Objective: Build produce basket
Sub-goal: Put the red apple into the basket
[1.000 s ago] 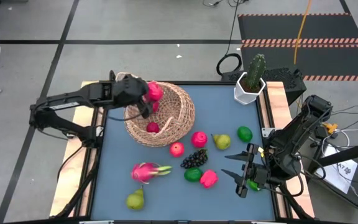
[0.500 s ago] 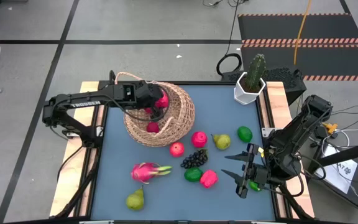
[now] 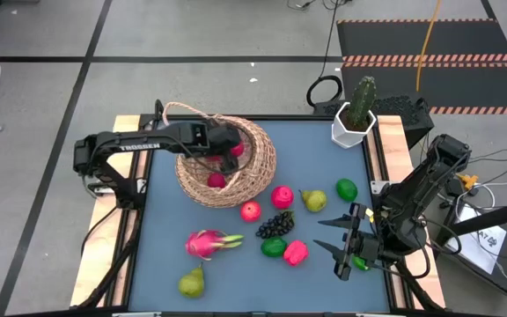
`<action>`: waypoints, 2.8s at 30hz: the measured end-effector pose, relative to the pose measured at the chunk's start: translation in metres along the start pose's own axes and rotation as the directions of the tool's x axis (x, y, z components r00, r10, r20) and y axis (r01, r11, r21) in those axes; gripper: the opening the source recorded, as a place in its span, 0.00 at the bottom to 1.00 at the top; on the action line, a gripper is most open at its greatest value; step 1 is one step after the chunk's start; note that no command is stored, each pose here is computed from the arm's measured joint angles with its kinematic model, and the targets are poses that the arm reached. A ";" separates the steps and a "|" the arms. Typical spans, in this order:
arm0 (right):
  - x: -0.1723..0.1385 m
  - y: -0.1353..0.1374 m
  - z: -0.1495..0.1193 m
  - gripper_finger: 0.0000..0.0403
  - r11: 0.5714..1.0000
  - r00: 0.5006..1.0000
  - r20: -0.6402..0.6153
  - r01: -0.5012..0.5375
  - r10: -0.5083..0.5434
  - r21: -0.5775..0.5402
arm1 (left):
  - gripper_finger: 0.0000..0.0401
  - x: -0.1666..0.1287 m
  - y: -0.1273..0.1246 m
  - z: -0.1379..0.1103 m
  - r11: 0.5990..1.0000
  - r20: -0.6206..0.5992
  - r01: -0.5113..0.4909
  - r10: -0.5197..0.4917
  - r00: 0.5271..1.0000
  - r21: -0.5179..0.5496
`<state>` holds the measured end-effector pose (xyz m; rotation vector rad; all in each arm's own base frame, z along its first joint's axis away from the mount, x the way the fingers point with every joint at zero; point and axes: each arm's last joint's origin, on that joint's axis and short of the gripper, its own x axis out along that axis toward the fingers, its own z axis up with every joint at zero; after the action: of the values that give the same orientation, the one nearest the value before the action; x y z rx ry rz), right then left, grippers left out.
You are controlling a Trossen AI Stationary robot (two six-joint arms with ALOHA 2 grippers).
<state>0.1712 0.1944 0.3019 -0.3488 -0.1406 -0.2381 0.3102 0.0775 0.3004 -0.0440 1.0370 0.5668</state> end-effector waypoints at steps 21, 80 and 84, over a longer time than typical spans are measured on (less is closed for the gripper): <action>0.000 0.000 0.000 0.51 1.000 1.000 0.000 0.000 0.000 0.000 | 0.97 0.014 -0.005 0.001 0.999 -0.027 0.000 0.001 1.000 0.033; 0.000 0.006 -0.011 0.51 0.982 0.996 -0.086 0.024 -0.008 0.185 | 0.99 -0.199 -0.095 -0.099 0.993 0.569 0.117 -0.110 0.815 0.025; 0.008 0.005 -0.020 0.51 0.966 0.991 -0.128 0.063 -0.032 0.249 | 0.99 -0.194 -0.102 -0.111 0.997 0.593 0.075 -0.064 0.803 0.006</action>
<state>0.1819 0.1903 0.2830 -0.0765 -0.0565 -0.2852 0.1951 -0.1247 0.3784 0.0781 0.4104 0.4760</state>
